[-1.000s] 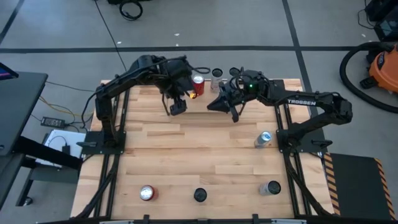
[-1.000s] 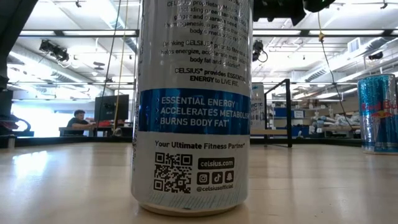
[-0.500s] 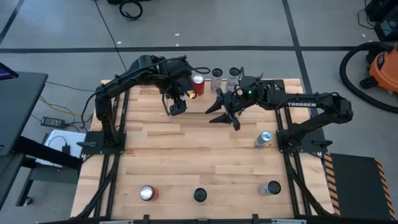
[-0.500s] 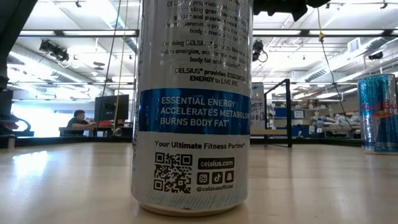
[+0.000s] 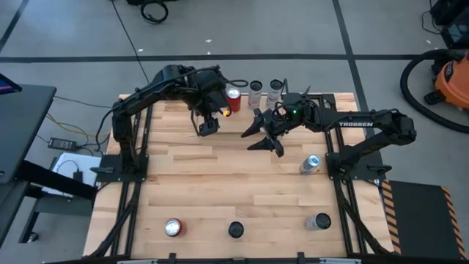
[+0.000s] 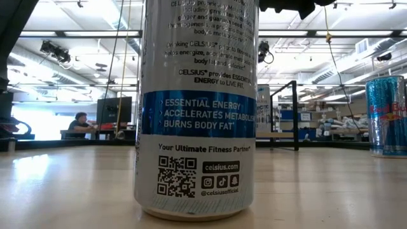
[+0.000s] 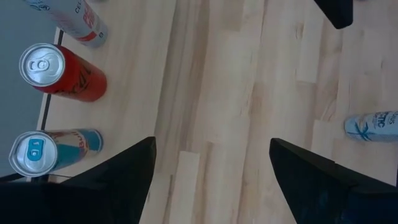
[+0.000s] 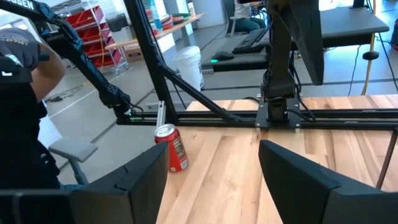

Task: Place canned beverage on shelf
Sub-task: Put the white-blue soda can on the shelf aligned with the other white-blue soda can

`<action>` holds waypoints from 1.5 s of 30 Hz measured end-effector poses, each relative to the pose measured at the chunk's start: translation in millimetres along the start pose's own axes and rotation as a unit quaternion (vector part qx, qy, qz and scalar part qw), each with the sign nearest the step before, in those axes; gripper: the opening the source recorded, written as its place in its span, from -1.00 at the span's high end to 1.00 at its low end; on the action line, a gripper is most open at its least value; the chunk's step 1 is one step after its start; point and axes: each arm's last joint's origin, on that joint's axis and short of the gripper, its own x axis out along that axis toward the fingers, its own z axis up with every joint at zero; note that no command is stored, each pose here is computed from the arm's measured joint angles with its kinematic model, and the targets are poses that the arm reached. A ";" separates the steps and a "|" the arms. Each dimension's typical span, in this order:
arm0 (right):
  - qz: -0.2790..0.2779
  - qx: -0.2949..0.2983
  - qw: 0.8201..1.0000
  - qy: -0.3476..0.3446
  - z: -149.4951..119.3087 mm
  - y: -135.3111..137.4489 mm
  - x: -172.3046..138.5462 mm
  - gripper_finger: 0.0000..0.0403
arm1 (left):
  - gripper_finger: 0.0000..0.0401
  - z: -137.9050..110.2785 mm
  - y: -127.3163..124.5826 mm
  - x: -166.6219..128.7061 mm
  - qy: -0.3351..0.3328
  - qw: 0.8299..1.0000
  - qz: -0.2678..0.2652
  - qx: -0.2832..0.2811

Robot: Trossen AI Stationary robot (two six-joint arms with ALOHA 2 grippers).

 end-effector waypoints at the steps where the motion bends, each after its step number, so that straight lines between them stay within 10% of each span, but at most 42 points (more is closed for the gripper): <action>1: 0.000 0.000 1.000 0.000 0.1 0.0 0.0 -0.28 | -0.58 0.0 0.4 0.0 0.000 1.000 0.000 0.000; 28: -0.013 0.018 1.000 0.007 -1.8 -0.6 0.2 -0.32 | -0.58 0.1 1.1 0.4 0.001 1.000 0.001 0.010; 45: 0.006 0.086 0.995 0.051 -11.3 0.3 -0.3 -0.81 | -0.58 0.1 1.0 0.4 0.001 1.000 0.001 0.012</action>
